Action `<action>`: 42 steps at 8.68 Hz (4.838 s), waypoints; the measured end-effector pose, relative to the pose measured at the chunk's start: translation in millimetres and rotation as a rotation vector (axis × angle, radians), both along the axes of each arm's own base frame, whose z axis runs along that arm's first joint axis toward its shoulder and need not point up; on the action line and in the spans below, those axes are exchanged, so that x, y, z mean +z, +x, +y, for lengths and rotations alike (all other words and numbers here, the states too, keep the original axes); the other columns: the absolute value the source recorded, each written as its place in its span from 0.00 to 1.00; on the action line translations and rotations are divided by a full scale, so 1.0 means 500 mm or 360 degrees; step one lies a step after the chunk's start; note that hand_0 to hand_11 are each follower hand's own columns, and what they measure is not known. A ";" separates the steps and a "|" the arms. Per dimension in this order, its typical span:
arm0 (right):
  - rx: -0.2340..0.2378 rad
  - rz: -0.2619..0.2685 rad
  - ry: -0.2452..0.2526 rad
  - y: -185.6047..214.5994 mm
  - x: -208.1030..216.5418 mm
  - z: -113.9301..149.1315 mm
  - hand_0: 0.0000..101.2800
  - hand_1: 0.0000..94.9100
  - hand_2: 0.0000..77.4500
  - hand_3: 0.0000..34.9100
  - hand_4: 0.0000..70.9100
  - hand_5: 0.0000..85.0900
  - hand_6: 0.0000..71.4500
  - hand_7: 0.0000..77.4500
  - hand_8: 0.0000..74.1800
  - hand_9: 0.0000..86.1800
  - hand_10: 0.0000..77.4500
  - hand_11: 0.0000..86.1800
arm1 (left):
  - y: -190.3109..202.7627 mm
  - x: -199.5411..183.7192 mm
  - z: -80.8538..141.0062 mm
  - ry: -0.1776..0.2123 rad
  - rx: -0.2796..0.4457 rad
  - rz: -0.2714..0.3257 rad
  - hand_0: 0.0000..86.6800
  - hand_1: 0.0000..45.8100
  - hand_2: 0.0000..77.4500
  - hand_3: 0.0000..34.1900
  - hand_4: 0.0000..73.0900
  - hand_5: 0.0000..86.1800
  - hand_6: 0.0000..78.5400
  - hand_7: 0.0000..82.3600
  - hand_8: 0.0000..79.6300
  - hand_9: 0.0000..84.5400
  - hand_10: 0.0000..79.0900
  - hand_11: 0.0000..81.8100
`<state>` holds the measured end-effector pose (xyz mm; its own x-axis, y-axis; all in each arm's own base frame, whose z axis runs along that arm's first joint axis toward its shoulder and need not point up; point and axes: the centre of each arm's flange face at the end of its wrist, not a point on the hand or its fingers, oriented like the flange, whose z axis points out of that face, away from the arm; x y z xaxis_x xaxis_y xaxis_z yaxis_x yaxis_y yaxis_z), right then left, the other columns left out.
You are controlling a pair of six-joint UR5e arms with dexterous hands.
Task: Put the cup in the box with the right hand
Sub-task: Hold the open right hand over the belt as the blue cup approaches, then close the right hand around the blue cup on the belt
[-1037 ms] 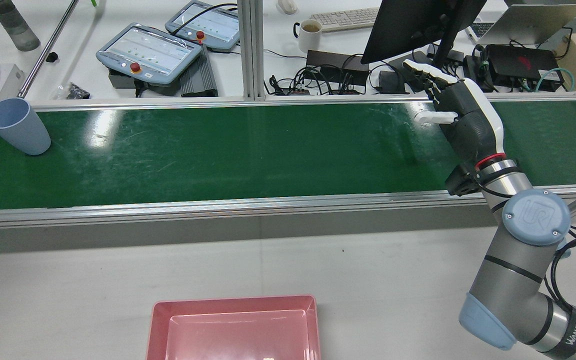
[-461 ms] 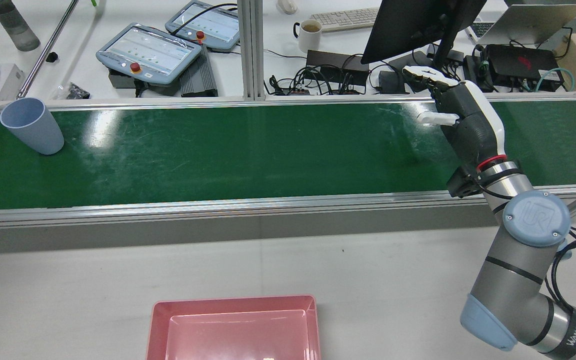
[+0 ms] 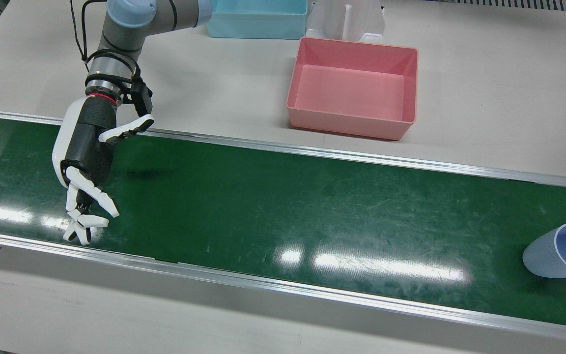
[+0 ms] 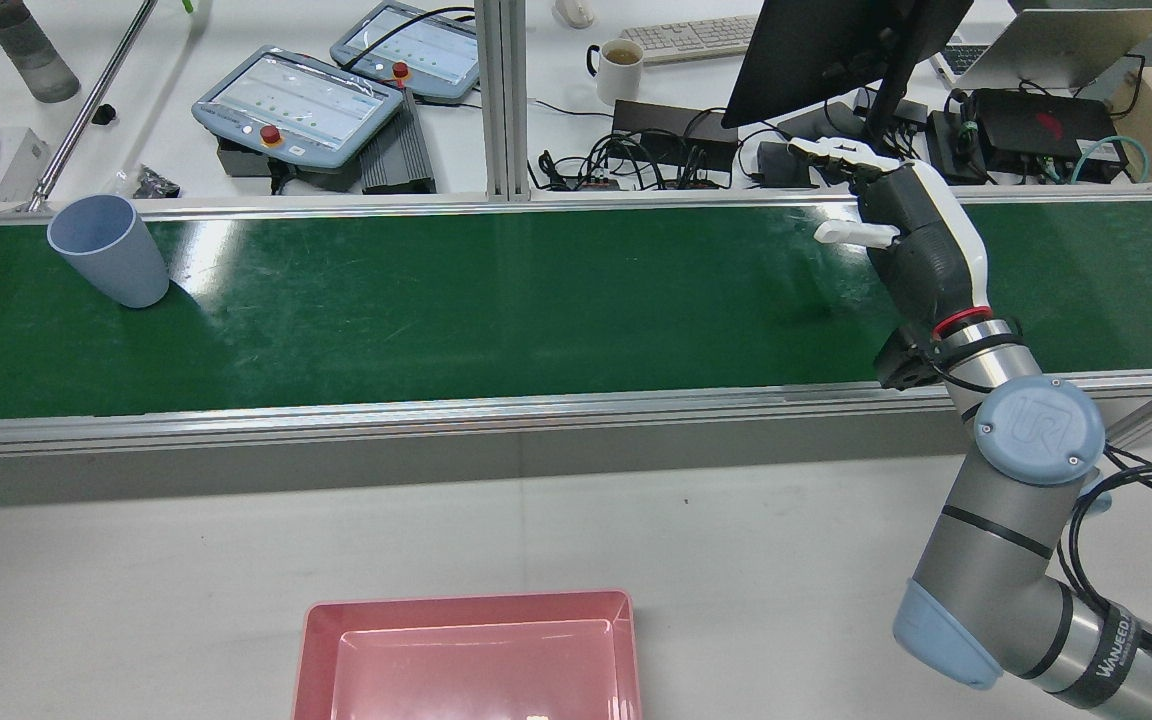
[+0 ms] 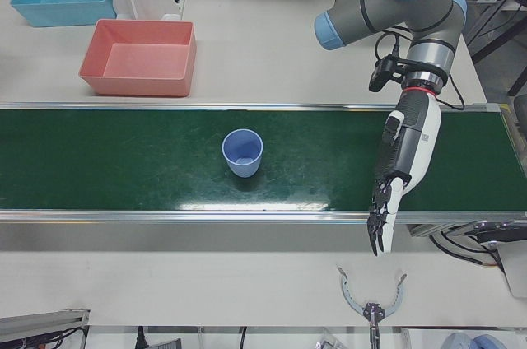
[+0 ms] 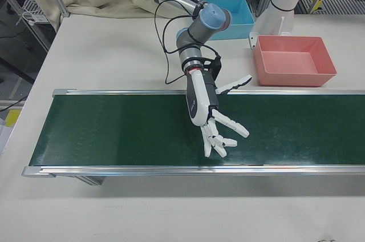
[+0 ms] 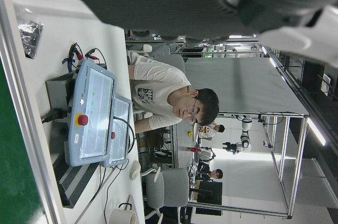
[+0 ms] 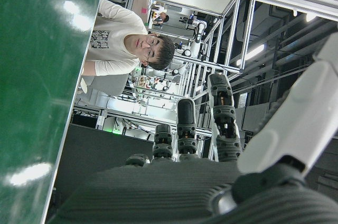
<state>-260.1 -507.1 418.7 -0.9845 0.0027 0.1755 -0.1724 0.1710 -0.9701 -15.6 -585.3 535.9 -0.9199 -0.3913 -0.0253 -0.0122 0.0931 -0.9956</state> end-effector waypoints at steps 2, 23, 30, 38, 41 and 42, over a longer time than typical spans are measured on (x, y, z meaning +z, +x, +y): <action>0.0007 0.0033 -0.0032 0.002 -0.015 -0.002 0.26 0.01 0.04 0.00 0.20 0.01 0.13 0.60 0.08 0.19 0.00 0.01 | 0.000 0.001 0.000 -0.0002 0.0001 -0.0001 0.00 0.01 0.01 0.00 0.00 0.00 0.00 0.00 0.00 0.00 0.00 0.00; -0.0050 0.0108 -0.0129 -0.043 -0.043 -0.012 0.36 0.16 0.35 0.00 0.04 0.03 0.09 0.46 0.10 0.18 0.00 0.01 | 0.000 0.000 0.000 0.0000 0.0000 0.0000 0.00 0.01 0.01 0.00 0.00 0.00 0.00 0.00 0.00 0.00 0.00 0.00; -0.0079 0.0109 -0.0127 -0.061 -0.044 -0.002 0.47 0.01 0.02 0.00 0.27 0.03 0.10 0.46 0.10 0.18 0.01 0.01 | 0.000 0.000 0.000 0.0000 -0.0001 0.0000 0.00 0.01 0.01 0.00 0.00 0.00 0.00 0.00 0.00 0.00 0.00 0.00; -0.0072 0.0132 -0.0148 -0.085 -0.037 -0.024 0.45 0.01 0.02 0.00 0.28 0.03 0.12 0.51 0.10 0.22 0.01 0.03 | 0.001 0.000 -0.001 0.0000 0.0002 0.0000 0.00 0.01 0.01 0.00 0.00 0.00 0.00 0.00 0.00 0.00 0.00 0.00; -0.0071 0.0126 -0.0145 -0.086 -0.040 -0.026 0.45 0.01 0.02 0.00 0.27 0.03 0.12 0.49 0.10 0.20 0.01 0.02 | 0.000 0.000 -0.001 -0.0001 0.0002 0.0000 0.00 0.01 0.01 0.00 0.00 0.00 0.00 0.00 0.00 0.00 0.00 0.00; -0.0070 0.0125 -0.0144 -0.086 -0.041 -0.026 0.45 0.01 0.02 0.00 0.28 0.03 0.12 0.50 0.10 0.20 0.01 0.01 | 0.000 0.000 -0.001 -0.0001 0.0002 0.0000 0.00 0.01 0.01 0.00 0.00 0.00 0.00 0.00 0.00 0.00 0.00 0.00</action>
<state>-303.2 -520.1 398.3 -0.9663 0.0651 0.2491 -0.2427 0.0926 -0.9657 -15.4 -585.7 536.0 -0.9195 -0.3922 -0.0253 -0.0121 0.0926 -0.9956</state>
